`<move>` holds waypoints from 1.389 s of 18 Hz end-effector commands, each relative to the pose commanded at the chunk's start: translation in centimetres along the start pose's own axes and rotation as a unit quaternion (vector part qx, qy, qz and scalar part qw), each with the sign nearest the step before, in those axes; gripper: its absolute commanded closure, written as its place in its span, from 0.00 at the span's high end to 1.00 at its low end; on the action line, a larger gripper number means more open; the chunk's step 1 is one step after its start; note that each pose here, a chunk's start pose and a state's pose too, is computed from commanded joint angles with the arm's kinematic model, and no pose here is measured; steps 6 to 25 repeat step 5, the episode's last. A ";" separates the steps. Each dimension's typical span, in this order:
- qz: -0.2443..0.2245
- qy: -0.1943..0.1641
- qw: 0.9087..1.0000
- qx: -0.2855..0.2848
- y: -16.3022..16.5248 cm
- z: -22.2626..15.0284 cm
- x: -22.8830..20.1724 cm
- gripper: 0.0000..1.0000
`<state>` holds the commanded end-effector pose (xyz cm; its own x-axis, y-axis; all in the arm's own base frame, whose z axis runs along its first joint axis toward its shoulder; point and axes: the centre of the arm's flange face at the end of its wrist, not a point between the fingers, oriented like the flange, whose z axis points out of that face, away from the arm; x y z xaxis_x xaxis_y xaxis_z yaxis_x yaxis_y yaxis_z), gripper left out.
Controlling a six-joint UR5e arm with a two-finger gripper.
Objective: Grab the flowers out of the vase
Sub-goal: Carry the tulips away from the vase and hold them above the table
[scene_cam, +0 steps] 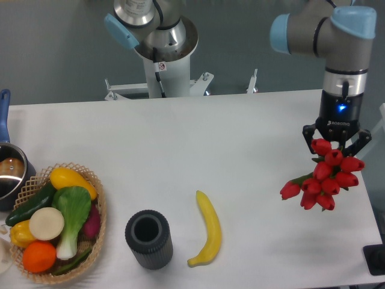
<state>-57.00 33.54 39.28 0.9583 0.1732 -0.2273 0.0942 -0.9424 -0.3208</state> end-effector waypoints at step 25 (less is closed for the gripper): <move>0.007 0.013 0.997 -0.081 -0.9 -0.6 -0.8 0.00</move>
